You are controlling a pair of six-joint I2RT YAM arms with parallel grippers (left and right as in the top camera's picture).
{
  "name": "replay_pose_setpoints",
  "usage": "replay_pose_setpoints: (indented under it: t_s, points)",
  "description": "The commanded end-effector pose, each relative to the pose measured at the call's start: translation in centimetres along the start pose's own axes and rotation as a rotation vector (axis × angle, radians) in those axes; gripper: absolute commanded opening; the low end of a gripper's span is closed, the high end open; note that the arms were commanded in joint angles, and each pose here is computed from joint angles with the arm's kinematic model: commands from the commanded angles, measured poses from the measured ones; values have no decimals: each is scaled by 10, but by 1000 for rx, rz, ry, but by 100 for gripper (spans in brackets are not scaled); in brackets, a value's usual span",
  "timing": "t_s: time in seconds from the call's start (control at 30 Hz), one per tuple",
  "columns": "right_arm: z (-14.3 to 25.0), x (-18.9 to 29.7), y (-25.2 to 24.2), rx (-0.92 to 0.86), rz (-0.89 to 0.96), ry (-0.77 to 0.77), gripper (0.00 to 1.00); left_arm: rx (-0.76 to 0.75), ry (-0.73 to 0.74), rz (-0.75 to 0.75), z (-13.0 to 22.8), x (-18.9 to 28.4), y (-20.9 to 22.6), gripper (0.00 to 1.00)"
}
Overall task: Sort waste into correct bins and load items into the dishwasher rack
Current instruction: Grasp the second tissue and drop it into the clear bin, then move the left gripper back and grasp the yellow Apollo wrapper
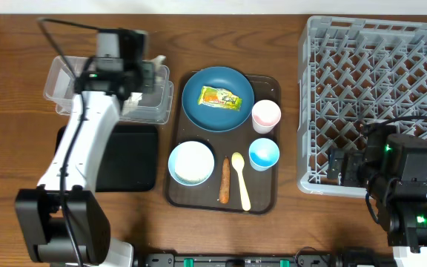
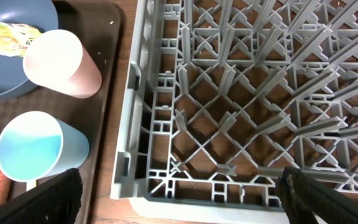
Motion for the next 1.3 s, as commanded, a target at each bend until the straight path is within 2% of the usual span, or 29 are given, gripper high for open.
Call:
replay_pose_setpoints:
  t_s: [0.0, 0.07, 0.1, 0.17, 0.2, 0.3, 0.53, 0.73, 0.93, 1.27]
  points:
    - [-6, 5, 4, -2, -13, -20, 99, 39, -11, -53, -3, 3, 27, 6]
    - [-6, 5, 4, -3, -13, -20, 99, 58, -10, -68, -2, 4, 37, 7]
    - [-6, 5, 4, -3, -13, -20, 99, 66, -8, -74, -2, 4, 41, 12]
    - [-6, 5, 4, -3, -13, -20, 99, 75, -5, -80, -1, 5, 46, 35]
    - [-6, 5, 4, -3, -13, -20, 99, 76, -5, -81, -1, 5, 46, 40]
    - [-6, 5, 4, -3, -13, -19, 99, 73, -5, -57, -1, 4, 41, 46]
    - [-6, 5, 4, -3, -13, -19, 99, 75, 34, 199, 6, 3, -14, 48]
    - [-6, 5, 4, -2, -13, -19, 99, -8, 99, 283, 24, -3, -67, 54]
    - [-5, 5, 4, -3, -13, -15, 99, -101, 145, 298, 41, -25, -108, 60]
    - [1, 5, 3, -4, -12, 14, 99, -126, 170, 291, 56, -83, -121, 64]
Point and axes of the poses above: each gripper's point midway between its finger pads, its own x axis back along the fingers, its own y axis along the line the jaws close on, z = x × y, the point moved 4 cm from there along x, back along the fingers, and after that the axes turned 3 degrees about x, right-handed, at the moved point
